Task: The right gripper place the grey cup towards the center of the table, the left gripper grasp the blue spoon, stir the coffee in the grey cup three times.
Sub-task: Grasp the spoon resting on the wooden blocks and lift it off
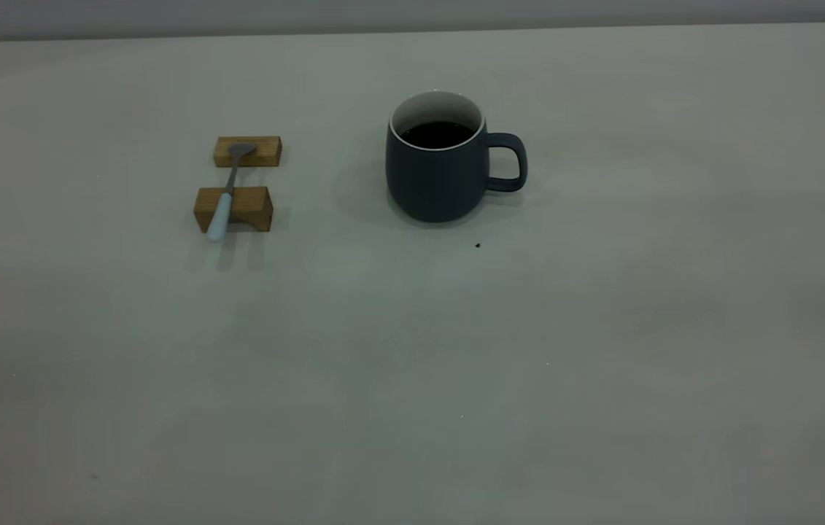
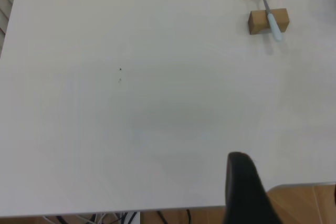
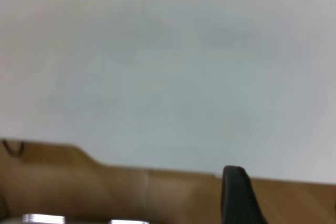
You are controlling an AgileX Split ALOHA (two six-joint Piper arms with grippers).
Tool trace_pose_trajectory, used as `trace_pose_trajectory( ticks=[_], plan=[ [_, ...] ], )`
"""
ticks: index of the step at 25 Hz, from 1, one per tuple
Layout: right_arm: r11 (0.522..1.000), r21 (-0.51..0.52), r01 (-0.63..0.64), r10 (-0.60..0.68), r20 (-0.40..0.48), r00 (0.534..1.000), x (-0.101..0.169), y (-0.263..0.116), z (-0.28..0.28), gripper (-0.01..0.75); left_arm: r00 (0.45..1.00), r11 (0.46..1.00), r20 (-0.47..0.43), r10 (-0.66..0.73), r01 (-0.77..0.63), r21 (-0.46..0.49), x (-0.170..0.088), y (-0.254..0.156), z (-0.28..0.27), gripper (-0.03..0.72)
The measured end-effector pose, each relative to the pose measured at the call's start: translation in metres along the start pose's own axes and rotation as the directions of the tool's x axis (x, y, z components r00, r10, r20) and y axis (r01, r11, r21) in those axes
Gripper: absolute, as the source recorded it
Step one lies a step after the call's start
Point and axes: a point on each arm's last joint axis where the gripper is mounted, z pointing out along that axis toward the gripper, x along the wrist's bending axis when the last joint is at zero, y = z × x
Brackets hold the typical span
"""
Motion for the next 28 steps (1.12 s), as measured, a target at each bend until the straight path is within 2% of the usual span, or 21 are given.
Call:
trace_pose_trajectory(
  ticks=[4,11,28],
  plan=[
    [0.993,-0.118,-0.023,0.023,-0.003,1.0,0.0,-0.018,0.001,0.474,1.0,1.0,0.0,0.0,0.0,0.0,0.0,0.0,0.0,0.477],
    [0.966,-0.257,-0.024,0.024,-0.006,1.0,0.0,-0.031,-0.012,0.474,1.0,1.0,0.0,0.0,0.0,0.0,0.0,0.0,0.0,0.477],
    [0.964,-0.266,-0.025,0.024,-0.007,1.0,0.0,-0.032,-0.013,0.474,1.0,1.0,0.0,0.0,0.0,0.0,0.0,0.0,0.0,0.477]
  ],
)
